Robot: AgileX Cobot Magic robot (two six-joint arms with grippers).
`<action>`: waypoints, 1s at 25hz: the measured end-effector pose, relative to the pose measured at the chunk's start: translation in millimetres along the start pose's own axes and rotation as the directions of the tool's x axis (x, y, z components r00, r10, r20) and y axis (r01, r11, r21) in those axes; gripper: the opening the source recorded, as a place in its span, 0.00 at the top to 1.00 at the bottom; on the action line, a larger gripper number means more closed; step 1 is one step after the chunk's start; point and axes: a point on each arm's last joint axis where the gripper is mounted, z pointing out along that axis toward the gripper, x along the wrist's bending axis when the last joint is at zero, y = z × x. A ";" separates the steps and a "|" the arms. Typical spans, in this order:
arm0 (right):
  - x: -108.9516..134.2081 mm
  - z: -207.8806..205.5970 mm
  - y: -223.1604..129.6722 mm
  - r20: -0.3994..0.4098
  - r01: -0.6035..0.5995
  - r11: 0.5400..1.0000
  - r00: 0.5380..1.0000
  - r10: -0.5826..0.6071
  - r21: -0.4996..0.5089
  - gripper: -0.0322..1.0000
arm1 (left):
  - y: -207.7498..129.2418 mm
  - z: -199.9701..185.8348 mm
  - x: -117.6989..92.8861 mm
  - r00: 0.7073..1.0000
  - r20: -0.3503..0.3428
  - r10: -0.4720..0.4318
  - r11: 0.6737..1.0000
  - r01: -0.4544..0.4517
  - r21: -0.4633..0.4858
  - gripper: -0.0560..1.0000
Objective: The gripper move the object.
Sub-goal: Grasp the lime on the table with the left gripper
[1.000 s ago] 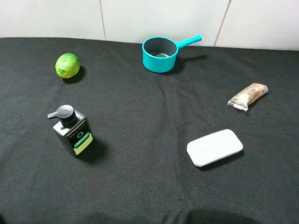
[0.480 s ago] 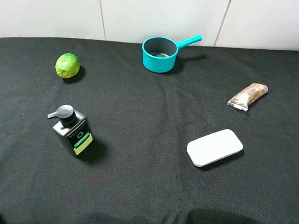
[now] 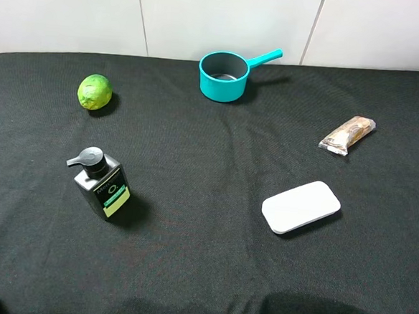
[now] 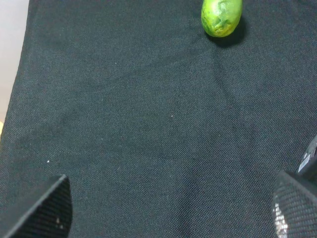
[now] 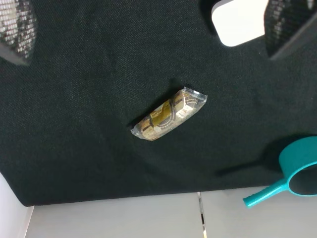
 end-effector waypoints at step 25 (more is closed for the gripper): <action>0.0 0.0 0.0 0.000 0.000 1.000 1.000 0.000 0.000 0.30 | 5.7 7.7 -0.5 1.000 0.002 0.006 0.998 -0.006 0.069 0.19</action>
